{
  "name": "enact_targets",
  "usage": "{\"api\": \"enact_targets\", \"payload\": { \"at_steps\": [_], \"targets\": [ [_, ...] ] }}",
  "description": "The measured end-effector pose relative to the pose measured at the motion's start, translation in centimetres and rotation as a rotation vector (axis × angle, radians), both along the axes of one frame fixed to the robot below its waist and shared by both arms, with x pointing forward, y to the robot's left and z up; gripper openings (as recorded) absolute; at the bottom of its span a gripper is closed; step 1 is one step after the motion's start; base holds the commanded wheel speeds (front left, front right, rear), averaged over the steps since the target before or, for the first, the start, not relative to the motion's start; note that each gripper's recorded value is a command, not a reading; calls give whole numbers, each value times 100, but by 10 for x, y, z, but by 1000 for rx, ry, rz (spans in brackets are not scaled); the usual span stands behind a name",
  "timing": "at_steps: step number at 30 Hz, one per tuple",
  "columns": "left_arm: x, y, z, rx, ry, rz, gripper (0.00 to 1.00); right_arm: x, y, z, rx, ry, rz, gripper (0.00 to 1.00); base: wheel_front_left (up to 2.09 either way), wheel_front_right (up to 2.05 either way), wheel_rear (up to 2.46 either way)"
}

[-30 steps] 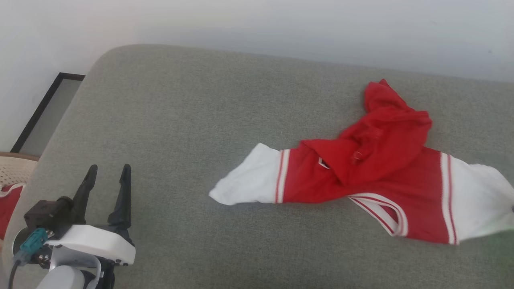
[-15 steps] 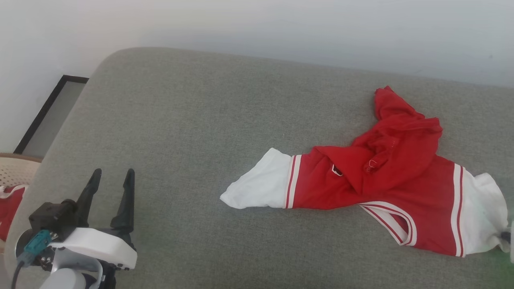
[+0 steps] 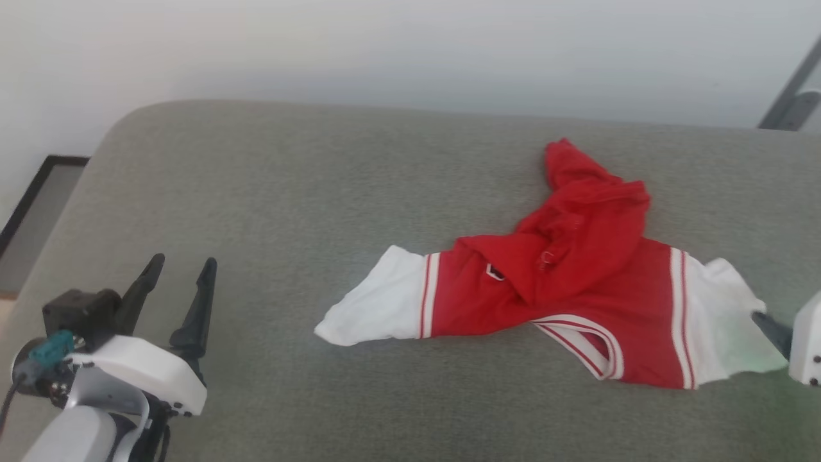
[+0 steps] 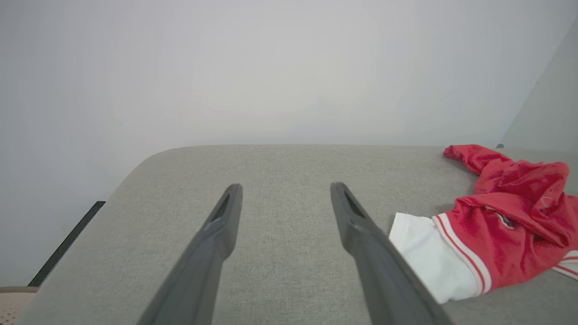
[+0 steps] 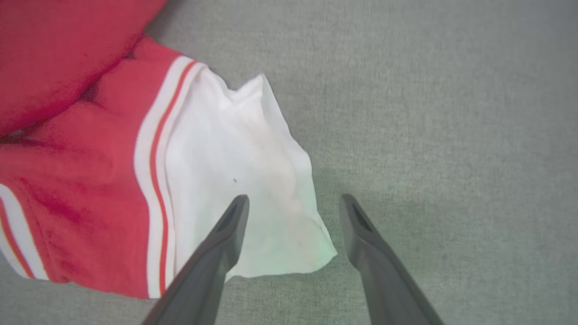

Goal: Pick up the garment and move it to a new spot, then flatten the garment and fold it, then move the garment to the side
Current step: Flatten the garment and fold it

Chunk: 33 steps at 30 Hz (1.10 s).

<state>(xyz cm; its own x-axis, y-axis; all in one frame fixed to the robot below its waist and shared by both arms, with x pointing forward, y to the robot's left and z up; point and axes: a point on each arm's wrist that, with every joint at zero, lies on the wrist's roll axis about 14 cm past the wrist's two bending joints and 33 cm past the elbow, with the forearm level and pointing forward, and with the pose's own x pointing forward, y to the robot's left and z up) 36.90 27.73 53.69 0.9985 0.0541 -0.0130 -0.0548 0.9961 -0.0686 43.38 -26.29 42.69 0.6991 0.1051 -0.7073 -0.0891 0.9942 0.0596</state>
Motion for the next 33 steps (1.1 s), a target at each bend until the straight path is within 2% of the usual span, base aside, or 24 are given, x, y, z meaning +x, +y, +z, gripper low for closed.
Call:
{"api": "enact_targets", "payload": {
  "at_steps": [8,15,25,33],
  "targets": [
    [30,-31,8,12,41,-130,100,4,-1,53,48,-266,-24,100,0,0,0],
    [52,-72,-5,-21,178,-273,100,-7,-5,91,75,-473,-64,100,0,0,0],
    [62,-109,-58,0,563,-420,100,-37,-7,112,100,-593,-120,100,0,0,0],
    [52,-113,-95,72,870,-442,100,-56,-15,118,105,-620,-171,100,0,0,0]
  ]
}}
